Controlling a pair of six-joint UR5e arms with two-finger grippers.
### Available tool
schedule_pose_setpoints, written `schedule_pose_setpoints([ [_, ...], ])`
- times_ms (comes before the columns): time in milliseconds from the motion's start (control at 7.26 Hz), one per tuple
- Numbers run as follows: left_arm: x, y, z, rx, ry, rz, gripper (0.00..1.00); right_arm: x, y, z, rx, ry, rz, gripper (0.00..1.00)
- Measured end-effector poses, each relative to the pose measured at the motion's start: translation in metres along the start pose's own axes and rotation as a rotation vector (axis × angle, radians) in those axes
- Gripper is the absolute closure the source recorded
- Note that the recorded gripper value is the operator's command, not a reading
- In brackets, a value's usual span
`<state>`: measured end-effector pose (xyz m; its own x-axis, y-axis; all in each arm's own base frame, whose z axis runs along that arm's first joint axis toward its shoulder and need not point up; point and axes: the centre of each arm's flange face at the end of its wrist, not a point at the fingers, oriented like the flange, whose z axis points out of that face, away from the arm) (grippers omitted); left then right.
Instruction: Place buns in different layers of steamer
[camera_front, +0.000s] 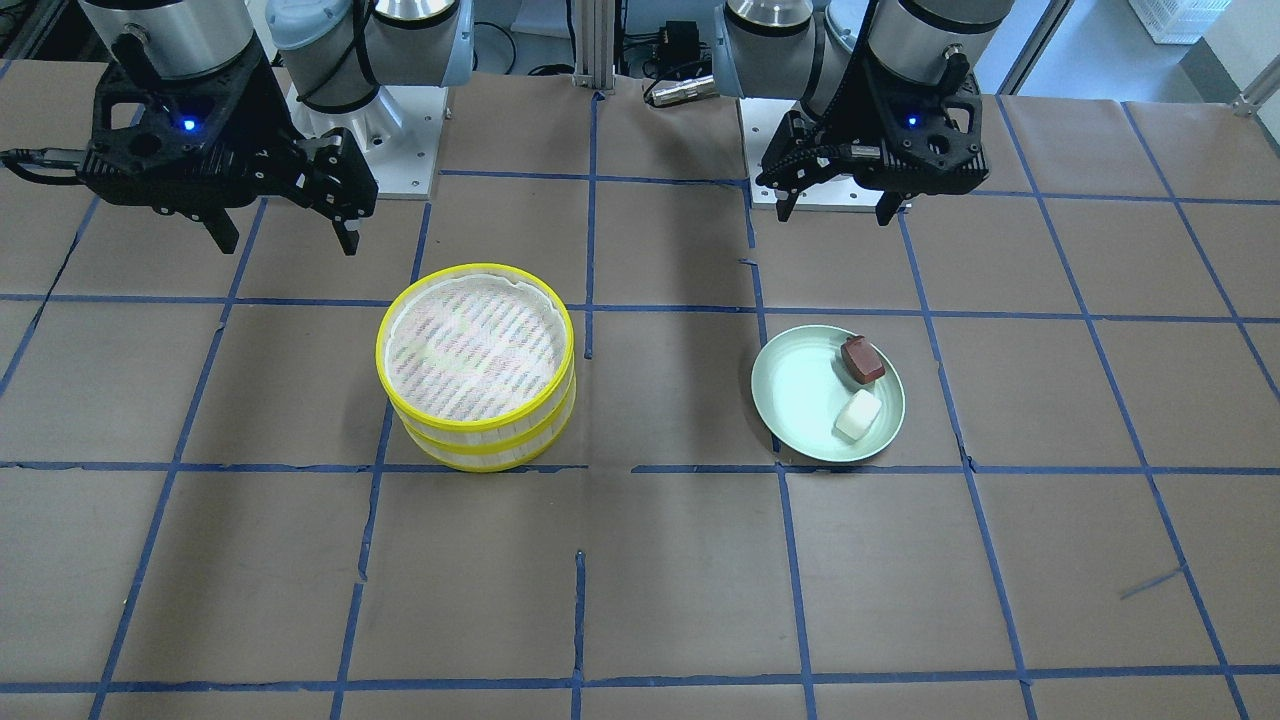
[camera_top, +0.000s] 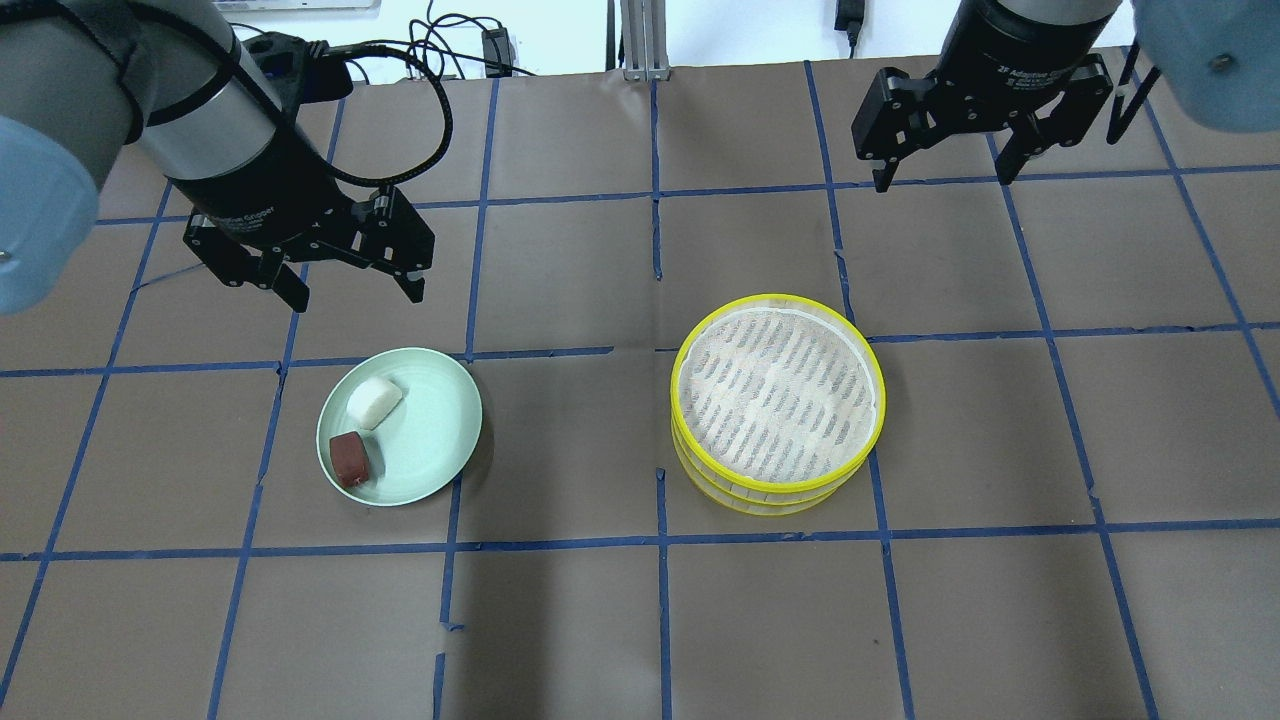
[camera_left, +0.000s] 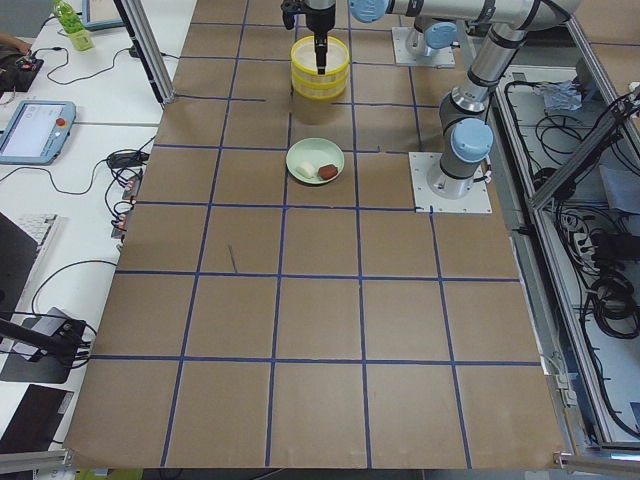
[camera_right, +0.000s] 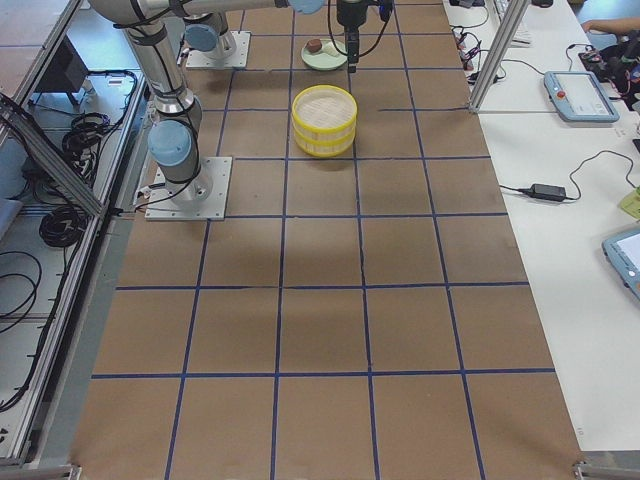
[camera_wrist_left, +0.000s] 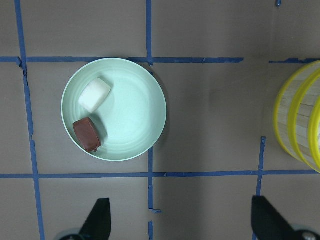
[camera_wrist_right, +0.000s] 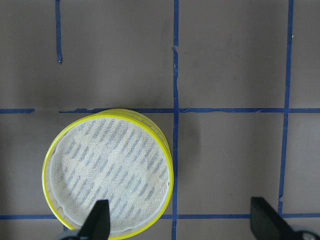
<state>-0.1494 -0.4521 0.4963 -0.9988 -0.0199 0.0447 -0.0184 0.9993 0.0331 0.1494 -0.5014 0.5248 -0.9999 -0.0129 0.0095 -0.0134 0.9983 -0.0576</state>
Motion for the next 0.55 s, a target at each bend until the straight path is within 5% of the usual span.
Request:
schedule_pose_setpoints([
  [551, 0.0005, 0.0017, -0.0017, 0.007, 0.000, 0.002, 0.00, -0.0008, 0.0002, 0.0000, 0.000, 0.000, -0.002, 0.00],
])
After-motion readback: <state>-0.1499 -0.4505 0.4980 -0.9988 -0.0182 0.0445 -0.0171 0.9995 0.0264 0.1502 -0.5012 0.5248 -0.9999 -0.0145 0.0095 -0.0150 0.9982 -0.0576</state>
